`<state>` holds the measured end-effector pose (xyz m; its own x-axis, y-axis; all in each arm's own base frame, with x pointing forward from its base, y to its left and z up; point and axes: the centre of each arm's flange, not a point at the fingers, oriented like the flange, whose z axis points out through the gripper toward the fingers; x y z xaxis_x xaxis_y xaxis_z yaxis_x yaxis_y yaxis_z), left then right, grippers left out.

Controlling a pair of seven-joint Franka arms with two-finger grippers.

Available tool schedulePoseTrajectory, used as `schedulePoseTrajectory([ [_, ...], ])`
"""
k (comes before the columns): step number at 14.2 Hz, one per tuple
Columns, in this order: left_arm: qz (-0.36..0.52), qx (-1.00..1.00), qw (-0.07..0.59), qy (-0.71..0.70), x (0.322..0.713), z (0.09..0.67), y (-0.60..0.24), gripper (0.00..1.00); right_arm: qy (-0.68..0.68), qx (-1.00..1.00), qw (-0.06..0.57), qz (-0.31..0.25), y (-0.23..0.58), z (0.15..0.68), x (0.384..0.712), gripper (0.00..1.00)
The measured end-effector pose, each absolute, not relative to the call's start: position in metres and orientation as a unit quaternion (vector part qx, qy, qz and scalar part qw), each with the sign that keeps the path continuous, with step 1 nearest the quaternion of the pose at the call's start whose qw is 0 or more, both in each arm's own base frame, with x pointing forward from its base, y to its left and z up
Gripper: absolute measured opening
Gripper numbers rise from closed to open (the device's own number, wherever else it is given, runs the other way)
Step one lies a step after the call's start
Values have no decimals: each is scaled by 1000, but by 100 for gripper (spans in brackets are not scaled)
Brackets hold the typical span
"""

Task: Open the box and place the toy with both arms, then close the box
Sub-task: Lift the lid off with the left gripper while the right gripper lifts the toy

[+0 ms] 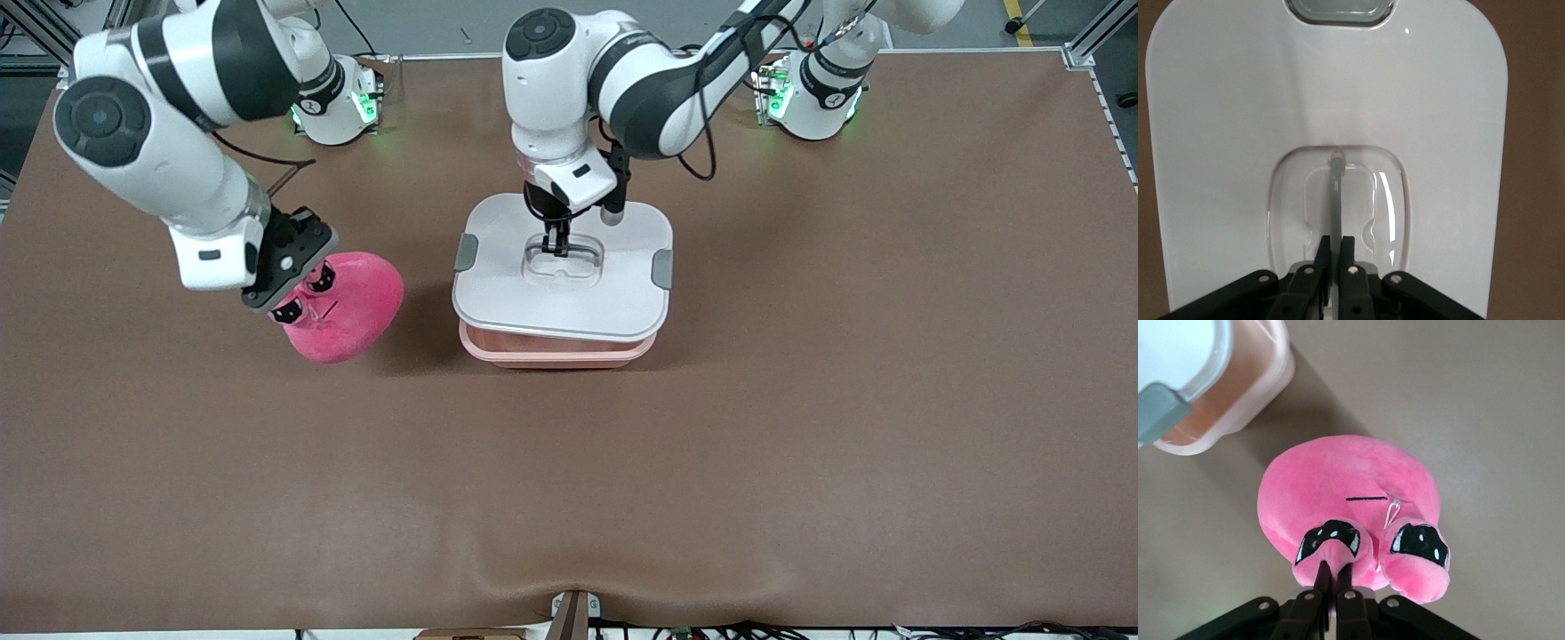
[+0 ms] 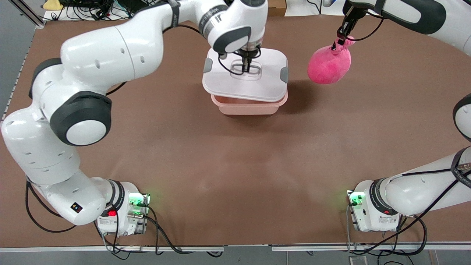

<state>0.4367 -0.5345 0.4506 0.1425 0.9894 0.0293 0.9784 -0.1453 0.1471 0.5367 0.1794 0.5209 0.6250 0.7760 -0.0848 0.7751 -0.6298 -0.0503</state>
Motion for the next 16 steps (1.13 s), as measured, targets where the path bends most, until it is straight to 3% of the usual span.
schedulePoseTrajectory([
  [10, -2, 848, -9, 529, 563, 506, -329, 7, -534, -845, -15, -10, 288, 583, 486, 6],
  [16, -36, 899, -34, 435, 604, 503, -216, 7, -633, -772, -31, -58, 346, 569, 489, 6],
])
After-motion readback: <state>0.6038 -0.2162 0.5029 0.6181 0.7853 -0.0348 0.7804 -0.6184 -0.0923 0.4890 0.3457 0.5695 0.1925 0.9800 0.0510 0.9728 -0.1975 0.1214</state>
